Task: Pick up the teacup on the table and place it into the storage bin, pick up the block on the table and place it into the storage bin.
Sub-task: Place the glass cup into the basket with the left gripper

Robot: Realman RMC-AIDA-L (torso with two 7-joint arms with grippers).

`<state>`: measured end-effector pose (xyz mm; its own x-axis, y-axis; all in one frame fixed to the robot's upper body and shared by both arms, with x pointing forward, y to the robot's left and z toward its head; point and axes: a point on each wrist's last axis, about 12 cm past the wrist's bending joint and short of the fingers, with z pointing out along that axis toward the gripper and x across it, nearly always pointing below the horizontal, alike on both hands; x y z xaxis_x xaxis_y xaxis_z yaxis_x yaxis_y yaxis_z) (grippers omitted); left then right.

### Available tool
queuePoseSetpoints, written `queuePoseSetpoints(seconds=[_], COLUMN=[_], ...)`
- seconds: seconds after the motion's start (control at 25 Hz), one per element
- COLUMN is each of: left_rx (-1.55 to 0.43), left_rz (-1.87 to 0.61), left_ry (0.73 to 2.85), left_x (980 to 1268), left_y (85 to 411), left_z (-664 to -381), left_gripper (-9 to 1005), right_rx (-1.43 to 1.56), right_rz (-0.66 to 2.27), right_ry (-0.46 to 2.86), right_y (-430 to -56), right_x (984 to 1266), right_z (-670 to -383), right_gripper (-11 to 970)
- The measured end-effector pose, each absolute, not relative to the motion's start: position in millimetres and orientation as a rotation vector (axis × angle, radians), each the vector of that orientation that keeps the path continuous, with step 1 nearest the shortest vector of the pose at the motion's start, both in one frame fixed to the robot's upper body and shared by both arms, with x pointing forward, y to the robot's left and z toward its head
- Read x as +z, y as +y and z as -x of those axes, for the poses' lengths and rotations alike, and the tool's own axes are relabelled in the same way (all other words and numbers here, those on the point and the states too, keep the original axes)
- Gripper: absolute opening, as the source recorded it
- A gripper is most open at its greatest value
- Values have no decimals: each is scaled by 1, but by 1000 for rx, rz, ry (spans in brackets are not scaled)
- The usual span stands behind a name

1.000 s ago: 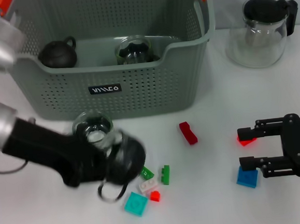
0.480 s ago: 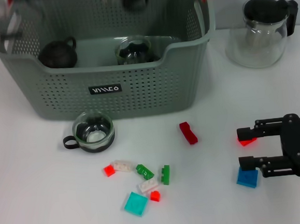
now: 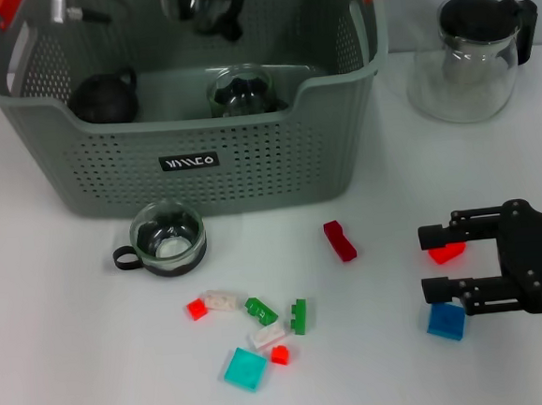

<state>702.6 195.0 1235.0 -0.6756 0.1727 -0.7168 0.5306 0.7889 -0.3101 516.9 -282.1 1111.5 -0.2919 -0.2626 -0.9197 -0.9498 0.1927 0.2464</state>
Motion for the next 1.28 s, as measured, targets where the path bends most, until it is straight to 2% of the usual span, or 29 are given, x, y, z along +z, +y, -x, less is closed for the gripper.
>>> queuePoseSetpoints(seconds=[0.4,0.6,0.84,1.08,1.16,1.28], left_rx=[-348,-275,-265,-319,-410,-654], left_rz=[-602,-636,-653,-622,-589,-560], left_ry=[2440,2453,2458,2437,2388,2202], left_x=[1196,1181,1179,1186,1194,1214], left_y=[175,167,164,167,173,195], left_z=[-701,-698,-697,-696,-692,-675], left_gripper=[147,163,181,200,206,319], right_rx=[1149,1149,1161,1159,1159,1156], right_rz=[1157,1160,1155,1157,1158,1158], right_ry=[1693,1690,1692,1691,1691,1690], right_y=[-277,-276,-275,-276,-276,-276], right_x=[1111,1112,1111,1111,1111,1111], right_z=[-518,-519,-519,-519,-519,-520], right_gripper=[686,686,685,685,685,685])
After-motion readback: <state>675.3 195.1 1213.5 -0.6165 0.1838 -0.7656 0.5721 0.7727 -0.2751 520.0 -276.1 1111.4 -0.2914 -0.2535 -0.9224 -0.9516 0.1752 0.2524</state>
